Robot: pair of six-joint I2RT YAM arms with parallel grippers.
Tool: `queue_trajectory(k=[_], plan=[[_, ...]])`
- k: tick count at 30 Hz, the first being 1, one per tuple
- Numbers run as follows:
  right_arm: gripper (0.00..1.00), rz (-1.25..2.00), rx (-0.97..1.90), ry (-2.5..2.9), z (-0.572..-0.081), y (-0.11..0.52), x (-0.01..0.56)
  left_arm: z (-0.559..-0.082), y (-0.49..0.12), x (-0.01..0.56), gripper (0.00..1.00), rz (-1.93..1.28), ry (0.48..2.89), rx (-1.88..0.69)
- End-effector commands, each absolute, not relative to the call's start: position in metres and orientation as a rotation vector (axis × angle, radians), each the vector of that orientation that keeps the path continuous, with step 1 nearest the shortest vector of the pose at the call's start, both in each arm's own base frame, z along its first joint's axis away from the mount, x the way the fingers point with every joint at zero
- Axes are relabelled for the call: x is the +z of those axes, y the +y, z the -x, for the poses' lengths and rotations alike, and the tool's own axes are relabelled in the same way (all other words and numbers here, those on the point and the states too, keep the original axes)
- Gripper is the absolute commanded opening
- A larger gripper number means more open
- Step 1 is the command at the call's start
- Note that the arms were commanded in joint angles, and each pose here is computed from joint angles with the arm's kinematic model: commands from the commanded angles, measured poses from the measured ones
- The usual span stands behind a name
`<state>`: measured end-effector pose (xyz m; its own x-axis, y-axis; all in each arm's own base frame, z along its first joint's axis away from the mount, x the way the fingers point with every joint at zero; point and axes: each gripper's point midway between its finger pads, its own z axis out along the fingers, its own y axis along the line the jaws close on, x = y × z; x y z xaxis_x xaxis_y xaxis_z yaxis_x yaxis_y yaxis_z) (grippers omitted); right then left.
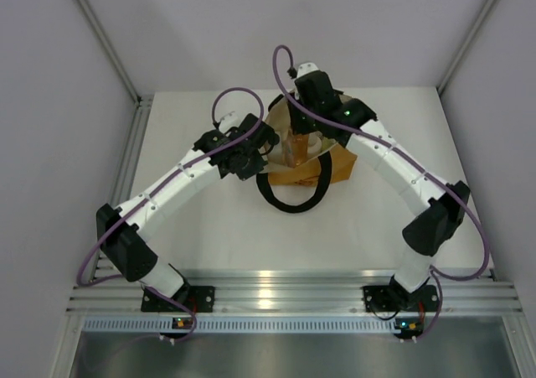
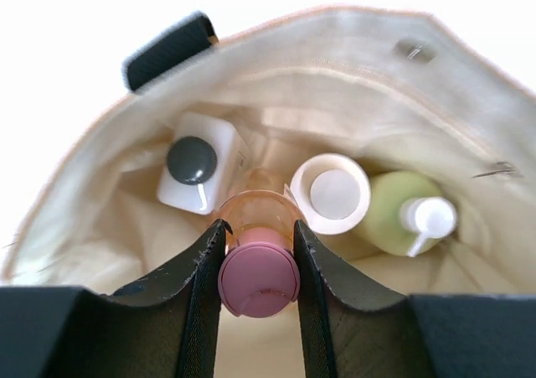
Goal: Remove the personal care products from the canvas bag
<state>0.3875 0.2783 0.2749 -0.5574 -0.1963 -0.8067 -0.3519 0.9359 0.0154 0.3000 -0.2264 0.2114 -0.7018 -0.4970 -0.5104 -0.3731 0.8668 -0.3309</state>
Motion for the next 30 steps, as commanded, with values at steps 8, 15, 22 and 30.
queue_trajectory(k=[8, 15, 22, 30], plan=[[0.00, 0.313, 0.372, 1.811, -0.338, 0.252, 0.456, -0.306, -0.220, 0.219, 0.00, 0.625, 2.403, -0.237], [0.00, 0.252, 0.408, 1.731, -0.305, 0.220, 0.504, -0.306, -0.222, 0.215, 0.00, 0.626, 2.414, -0.239], [0.00, 0.165, 0.395, 1.680, -0.280, 0.182, 0.531, -0.306, -0.222, 0.215, 0.00, 0.626, 2.415, -0.237], [0.00, 0.065, 0.305, 1.694, -0.259, 0.137, 0.523, -0.306, -0.223, 0.216, 0.00, 0.616, 2.418, -0.242]])
